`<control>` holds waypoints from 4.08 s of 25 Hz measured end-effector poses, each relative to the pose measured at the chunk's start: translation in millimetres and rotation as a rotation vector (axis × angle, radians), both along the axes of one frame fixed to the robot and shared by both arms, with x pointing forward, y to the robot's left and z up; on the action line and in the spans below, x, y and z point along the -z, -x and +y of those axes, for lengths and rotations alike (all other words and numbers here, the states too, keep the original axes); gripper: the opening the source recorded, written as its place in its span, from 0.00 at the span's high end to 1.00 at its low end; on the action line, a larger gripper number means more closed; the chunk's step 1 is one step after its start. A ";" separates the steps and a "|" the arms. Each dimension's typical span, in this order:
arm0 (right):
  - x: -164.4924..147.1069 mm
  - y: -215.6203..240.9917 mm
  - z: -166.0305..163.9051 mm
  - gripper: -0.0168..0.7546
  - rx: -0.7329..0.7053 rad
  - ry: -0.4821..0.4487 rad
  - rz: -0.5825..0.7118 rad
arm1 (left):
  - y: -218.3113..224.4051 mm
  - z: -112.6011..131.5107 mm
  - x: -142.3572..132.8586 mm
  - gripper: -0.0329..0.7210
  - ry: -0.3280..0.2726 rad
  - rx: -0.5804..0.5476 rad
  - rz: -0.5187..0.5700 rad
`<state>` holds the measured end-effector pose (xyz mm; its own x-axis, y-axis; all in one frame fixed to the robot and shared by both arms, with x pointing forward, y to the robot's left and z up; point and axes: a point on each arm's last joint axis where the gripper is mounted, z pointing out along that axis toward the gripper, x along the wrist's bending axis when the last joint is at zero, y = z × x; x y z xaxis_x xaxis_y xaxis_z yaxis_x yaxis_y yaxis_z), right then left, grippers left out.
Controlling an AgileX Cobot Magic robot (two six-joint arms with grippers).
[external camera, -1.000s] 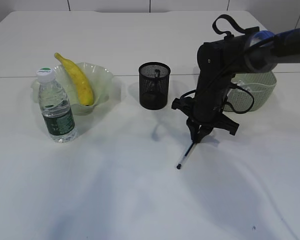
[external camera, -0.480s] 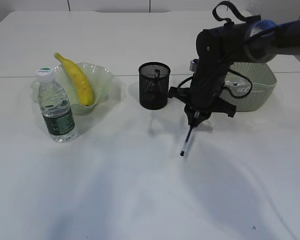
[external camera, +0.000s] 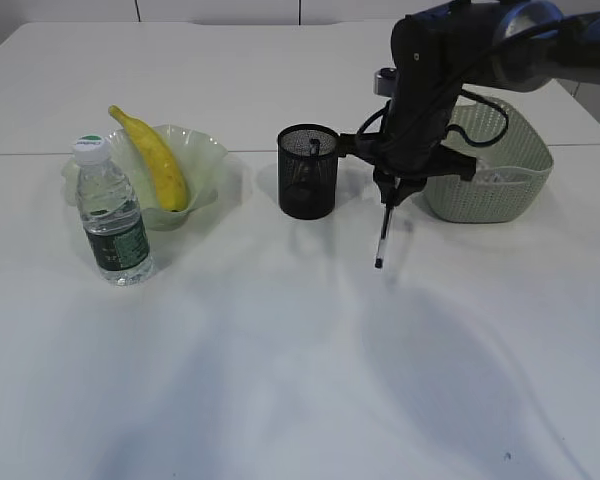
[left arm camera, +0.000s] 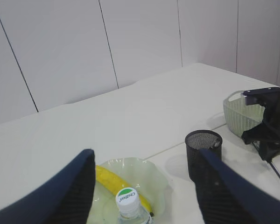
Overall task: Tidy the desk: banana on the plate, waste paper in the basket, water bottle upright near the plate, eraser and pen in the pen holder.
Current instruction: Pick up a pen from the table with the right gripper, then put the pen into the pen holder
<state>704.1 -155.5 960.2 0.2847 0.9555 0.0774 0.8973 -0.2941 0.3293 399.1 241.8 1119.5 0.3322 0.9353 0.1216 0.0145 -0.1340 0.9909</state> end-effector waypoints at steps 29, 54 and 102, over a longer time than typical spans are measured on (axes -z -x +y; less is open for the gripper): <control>-75.7 -44.9 -1.9 0.90 -0.172 0.154 -0.545 | 0.0 0.0 0.0 0.33 0.000 0.000 0.000; -104.3 -59.5 14.5 0.90 -0.372 0.151 -0.922 | 0.0 0.0 0.0 0.33 0.000 0.000 0.000; -53.4 -46.9 34.7 0.90 -0.849 0.047 -1.209 | -10.8 2.4 3.3 0.33 -0.006 -0.068 -0.006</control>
